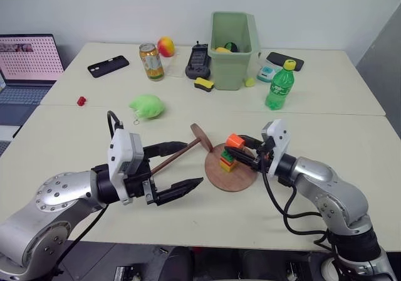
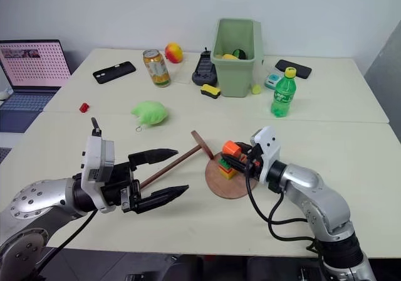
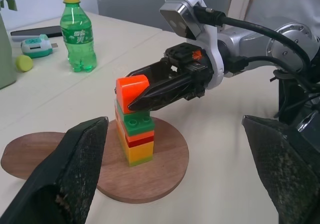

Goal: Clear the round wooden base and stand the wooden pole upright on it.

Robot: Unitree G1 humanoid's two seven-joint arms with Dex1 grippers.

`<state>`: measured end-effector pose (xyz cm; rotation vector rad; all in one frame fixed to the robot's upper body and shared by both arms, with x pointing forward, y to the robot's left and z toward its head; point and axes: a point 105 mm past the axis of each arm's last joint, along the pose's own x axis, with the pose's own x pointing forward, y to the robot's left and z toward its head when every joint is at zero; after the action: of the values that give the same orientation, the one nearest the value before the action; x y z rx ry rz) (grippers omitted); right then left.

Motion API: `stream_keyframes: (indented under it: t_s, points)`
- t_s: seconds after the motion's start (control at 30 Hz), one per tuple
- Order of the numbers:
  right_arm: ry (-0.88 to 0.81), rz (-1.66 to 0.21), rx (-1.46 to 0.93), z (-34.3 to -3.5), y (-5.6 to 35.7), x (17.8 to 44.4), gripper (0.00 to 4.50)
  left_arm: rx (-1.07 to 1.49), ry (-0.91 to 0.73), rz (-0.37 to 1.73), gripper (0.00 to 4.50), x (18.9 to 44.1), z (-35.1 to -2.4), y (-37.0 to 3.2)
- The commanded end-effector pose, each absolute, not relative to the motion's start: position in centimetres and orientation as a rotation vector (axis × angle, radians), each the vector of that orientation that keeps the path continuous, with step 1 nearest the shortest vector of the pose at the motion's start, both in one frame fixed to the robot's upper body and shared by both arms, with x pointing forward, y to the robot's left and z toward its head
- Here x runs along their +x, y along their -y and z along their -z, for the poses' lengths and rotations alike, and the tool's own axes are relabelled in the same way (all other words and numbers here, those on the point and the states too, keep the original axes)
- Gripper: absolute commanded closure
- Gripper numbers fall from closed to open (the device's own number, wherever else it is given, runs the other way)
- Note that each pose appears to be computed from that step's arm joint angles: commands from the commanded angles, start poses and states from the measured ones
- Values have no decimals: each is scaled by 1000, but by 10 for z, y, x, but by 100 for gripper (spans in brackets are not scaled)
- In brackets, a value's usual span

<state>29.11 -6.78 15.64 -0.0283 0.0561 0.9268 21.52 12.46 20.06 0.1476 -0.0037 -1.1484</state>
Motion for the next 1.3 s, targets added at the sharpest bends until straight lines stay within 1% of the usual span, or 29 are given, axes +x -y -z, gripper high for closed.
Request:
stream_keyframes:
  t_s: [0.03, 0.17, 0.3, 0.4, 0.5, 0.67, 0.77, 0.9, 1.03, 1.17, 1.3]
  points:
    - [-17, -945, -40, -163, 66, 288, 298, 168, 47, 1164, 0, 213, -208, -121]
    - [10, -933, -50, -169, 68, 289, 298, 168, 47, 1172, 0, 214, -208, -120]
    - [78, -920, -31, -188, 75, 289, 298, 169, 65, 1178, 0, 217, -213, -118]
    - [123, -878, -22, -205, 87, 294, 298, 166, 80, 1182, 0, 222, -219, -116]
    - [132, -763, -28, -216, 112, 308, 298, 198, 77, 1217, 0, 226, -220, -108]
    - [110, -454, -23, -218, 172, 343, 298, 157, 176, 1260, 0, 241, -241, -86]
    - [88, -314, -59, -216, 201, 360, 298, 158, 194, 1283, 0, 243, -246, -79]
    - [35, -90, -26, -214, 259, 388, 298, 171, 207, 1302, 0, 248, -250, -73]
    - [21, 16, 25, -216, 290, 409, 298, 174, 213, 1309, 0, 251, -250, -71]
    - [24, 33, 20, -217, 297, 423, 298, 174, 216, 1308, 0, 251, -250, -70]
    - [-2, 76, 39, -208, 304, 432, 298, 173, 215, 1300, 0, 250, -250, -71]
